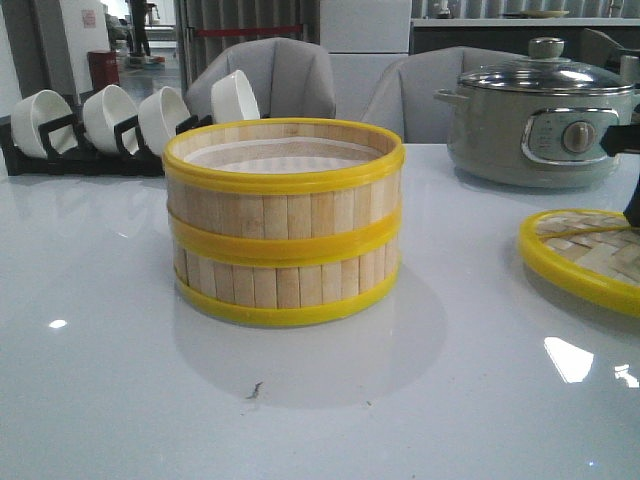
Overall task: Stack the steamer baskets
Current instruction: 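Lift the lid with the right gripper and carry it over the stack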
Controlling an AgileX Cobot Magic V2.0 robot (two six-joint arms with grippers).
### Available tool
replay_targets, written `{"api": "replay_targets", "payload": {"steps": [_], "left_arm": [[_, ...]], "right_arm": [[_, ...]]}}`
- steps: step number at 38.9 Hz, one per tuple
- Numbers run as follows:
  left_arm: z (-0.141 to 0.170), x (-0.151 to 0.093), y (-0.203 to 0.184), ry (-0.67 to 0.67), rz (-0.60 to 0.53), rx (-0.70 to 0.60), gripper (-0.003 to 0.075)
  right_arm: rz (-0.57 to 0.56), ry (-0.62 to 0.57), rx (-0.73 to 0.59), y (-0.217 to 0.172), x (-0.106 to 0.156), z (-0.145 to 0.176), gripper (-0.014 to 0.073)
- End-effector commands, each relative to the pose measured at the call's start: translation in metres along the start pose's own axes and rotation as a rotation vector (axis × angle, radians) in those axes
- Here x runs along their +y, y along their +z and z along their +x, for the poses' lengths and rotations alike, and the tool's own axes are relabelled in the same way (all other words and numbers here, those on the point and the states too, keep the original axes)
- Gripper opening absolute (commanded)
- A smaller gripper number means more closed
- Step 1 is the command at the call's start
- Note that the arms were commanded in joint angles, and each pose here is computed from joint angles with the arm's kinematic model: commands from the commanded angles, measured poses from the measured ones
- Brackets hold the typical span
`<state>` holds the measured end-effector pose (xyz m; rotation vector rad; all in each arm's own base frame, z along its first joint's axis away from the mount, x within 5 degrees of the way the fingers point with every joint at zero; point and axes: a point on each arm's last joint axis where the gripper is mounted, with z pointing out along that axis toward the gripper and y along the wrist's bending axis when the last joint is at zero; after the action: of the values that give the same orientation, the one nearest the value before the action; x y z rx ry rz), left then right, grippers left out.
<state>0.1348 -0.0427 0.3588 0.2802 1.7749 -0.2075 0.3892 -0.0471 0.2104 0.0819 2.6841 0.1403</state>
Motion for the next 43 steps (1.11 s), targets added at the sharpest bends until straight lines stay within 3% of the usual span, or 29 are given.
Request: {"api": "replay_targets", "payload": {"steps": [1, 13, 21, 32, 43], "left_arm": [[-0.016, 0.000, -0.003, -0.020, 0.003, -0.106, 0.0092], [-0.016, 0.000, -0.003, -0.020, 0.003, -0.106, 0.0092], [-0.016, 0.000, -0.003, -0.020, 0.003, -0.106, 0.0092], [-0.016, 0.000, -0.003, -0.020, 0.003, -0.106, 0.0092], [-0.016, 0.000, -0.003, -0.020, 0.003, -0.106, 0.0092]], "right_arm": [[-0.004, -0.045, -0.188, -0.056, 0.017, -0.025, 0.0056], [-0.099, -0.201, -0.346, -0.141, 0.080, -0.062, 0.0056], [-0.217, -0.361, -0.436, -0.183, 0.152, -0.072, 0.0056], [-0.373, -0.565, -0.345, -0.157, 0.255, -0.062, 0.0056], [-0.401, -0.613, -0.297, -0.130, 0.286, -0.063, 0.0056]]}}
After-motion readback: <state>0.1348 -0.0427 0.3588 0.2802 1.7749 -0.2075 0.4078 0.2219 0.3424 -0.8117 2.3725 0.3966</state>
